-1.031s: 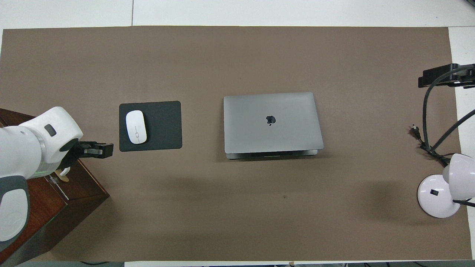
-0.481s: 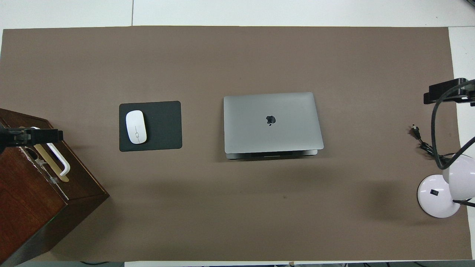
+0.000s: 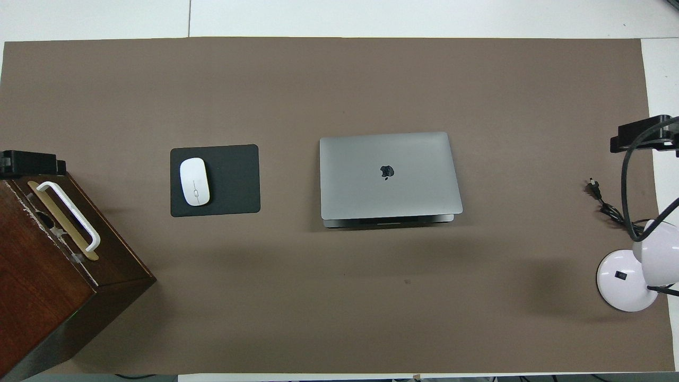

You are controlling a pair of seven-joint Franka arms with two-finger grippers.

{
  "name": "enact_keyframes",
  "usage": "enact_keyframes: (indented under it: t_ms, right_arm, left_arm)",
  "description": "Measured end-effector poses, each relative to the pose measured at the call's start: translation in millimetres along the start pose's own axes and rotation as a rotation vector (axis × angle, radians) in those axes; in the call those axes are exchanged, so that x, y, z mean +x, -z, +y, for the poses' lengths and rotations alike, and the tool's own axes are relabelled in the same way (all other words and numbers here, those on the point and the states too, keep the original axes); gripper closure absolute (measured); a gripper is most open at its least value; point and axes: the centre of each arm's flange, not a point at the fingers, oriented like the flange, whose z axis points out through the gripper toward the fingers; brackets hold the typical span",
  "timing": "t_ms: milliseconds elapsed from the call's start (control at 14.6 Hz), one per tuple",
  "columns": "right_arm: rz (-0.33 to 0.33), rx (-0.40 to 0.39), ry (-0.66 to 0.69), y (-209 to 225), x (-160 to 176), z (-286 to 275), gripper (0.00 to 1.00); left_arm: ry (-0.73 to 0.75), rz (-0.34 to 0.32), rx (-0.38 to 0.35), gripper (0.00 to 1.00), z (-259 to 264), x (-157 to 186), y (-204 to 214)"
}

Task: Close laptop with both arms

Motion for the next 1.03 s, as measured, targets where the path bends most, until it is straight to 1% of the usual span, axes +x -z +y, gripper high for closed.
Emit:
enact_keyframes:
  t_ms: [344, 893, 1031]
  right_arm:
    - [0.001, 0.000, -0.004, 1, 0, 2, 0.00]
    - [0.000, 0.000, -0.008, 0, -1, -3, 0.00]
    - [0.000, 0.000, -0.008, 0, -1, -4, 0.00]
  left_arm:
    - [0.004, -0.048, 0.001, 0.00, -2, 18, -24]
    - [0.004, -0.054, 0.001, 0.00, -2, 18, -27]
    - [0.006, -0.070, 0.000, 0.00, -3, 16, -28]
